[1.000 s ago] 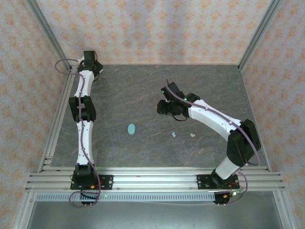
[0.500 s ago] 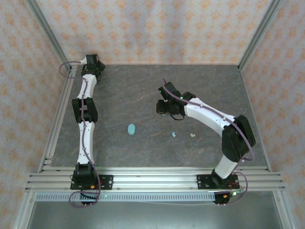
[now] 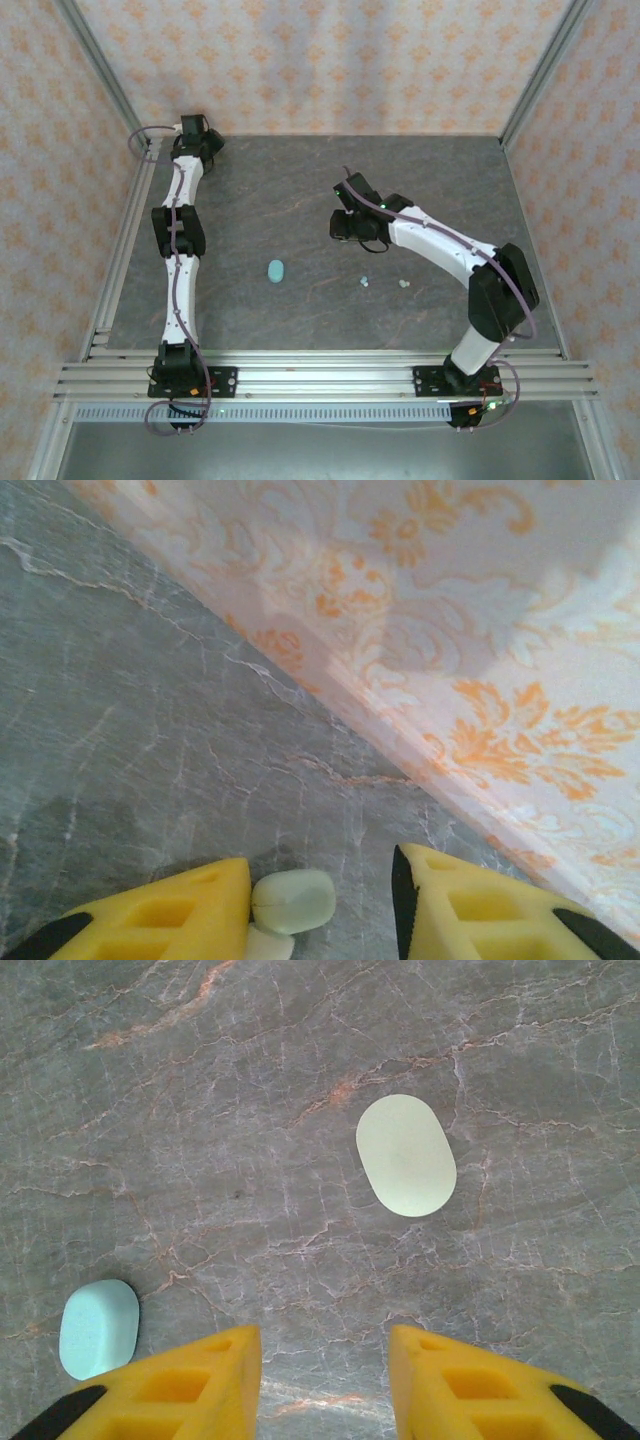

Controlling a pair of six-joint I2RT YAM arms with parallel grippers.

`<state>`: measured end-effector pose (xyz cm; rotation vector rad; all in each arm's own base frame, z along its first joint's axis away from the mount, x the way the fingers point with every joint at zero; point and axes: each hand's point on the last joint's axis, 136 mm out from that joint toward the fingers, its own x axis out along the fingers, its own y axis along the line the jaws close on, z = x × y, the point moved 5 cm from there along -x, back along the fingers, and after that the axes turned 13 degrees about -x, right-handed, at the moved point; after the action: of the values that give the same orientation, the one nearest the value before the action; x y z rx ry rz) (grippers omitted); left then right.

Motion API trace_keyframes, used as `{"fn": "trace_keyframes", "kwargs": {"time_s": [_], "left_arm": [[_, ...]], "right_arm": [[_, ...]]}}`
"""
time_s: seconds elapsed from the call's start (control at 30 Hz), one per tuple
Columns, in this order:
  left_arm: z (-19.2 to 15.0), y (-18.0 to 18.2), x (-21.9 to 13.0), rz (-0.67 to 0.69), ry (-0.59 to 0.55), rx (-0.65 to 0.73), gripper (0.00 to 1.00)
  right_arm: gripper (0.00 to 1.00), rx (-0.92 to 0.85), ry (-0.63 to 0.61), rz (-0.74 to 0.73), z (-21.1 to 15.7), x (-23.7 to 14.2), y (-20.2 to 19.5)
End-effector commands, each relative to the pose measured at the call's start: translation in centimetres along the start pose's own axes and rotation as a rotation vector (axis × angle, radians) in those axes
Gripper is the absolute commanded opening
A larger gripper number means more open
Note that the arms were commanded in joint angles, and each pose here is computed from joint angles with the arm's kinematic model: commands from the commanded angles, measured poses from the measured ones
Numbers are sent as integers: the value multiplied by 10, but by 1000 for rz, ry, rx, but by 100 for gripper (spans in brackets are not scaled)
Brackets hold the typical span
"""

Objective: Insert wireless bluetooth earbuds into charging case

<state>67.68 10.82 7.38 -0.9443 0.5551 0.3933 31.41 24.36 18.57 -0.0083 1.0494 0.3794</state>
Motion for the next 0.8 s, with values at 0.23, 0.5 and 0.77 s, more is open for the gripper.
{"fn": "trace_keyframes", "kwargs": {"time_s": [0.23,0.5,0.77], "left_arm": [[-46,-4,-14,64,196,136,34],[-47,9,-17,142,199,163,29],[-37,16,-14,173,145,169,26]], "right_arm": [[38,23,-58,-11,-10,-26,-11],[38,45,-72,-1,-18,-36,-14],[38,52,-60,4,-21,-36,-14]]}}
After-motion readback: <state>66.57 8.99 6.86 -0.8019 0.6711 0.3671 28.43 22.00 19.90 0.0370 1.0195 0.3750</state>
